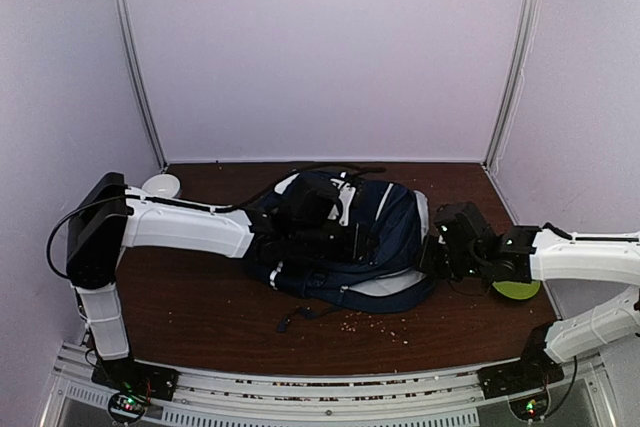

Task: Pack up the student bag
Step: Adjust the student bag at the center of the board.

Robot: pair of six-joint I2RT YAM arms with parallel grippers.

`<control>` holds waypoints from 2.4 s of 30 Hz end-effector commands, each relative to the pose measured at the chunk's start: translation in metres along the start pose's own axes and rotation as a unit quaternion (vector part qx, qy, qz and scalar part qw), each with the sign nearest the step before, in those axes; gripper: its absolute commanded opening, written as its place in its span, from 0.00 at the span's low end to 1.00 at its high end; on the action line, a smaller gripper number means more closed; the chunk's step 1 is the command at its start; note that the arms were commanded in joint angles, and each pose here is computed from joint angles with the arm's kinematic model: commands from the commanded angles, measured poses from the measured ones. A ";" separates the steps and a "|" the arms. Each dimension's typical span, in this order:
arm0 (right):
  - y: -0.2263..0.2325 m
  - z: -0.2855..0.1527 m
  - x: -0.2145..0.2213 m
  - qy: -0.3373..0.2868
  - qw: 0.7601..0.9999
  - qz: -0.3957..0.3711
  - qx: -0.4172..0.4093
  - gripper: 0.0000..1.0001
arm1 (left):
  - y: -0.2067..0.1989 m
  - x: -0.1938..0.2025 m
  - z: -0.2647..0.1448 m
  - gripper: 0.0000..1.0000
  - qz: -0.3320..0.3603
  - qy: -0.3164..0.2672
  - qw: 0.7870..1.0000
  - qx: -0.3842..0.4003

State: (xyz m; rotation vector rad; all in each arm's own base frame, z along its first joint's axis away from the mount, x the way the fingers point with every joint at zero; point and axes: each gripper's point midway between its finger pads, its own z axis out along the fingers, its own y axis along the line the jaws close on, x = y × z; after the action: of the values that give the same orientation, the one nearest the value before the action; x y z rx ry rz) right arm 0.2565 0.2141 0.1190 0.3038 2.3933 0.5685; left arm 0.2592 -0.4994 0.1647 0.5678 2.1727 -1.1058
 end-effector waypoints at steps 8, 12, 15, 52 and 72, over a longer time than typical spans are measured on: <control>0.056 -0.036 -0.040 -0.112 0.972 -0.014 -0.208 0.00 | -0.037 -0.072 -0.067 0.00 0.022 -0.117 0.992 0.031; 0.065 -0.037 -0.041 -0.118 0.961 -0.006 -0.251 0.00 | -0.024 -0.076 -0.089 0.00 0.018 -0.134 0.991 0.007; 0.063 -0.027 -0.031 -0.105 0.959 0.007 -0.264 0.00 | -0.015 -0.073 -0.103 0.00 0.015 -0.143 0.990 -0.009; 0.020 -0.074 -0.045 -0.043 0.994 -0.103 -0.003 0.65 | 0.065 0.041 -0.066 0.00 0.042 -0.029 0.995 -0.081; -0.007 -0.052 -0.035 -0.058 0.997 -0.058 -0.010 0.63 | 0.036 0.025 -0.103 0.73 0.174 0.033 0.976 -0.130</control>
State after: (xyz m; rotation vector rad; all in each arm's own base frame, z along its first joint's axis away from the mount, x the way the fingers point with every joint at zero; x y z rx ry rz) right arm 0.2464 0.1881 0.1650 0.1310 2.3419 0.4901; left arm 0.2191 -0.3786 0.1457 0.7469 2.1960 -0.7006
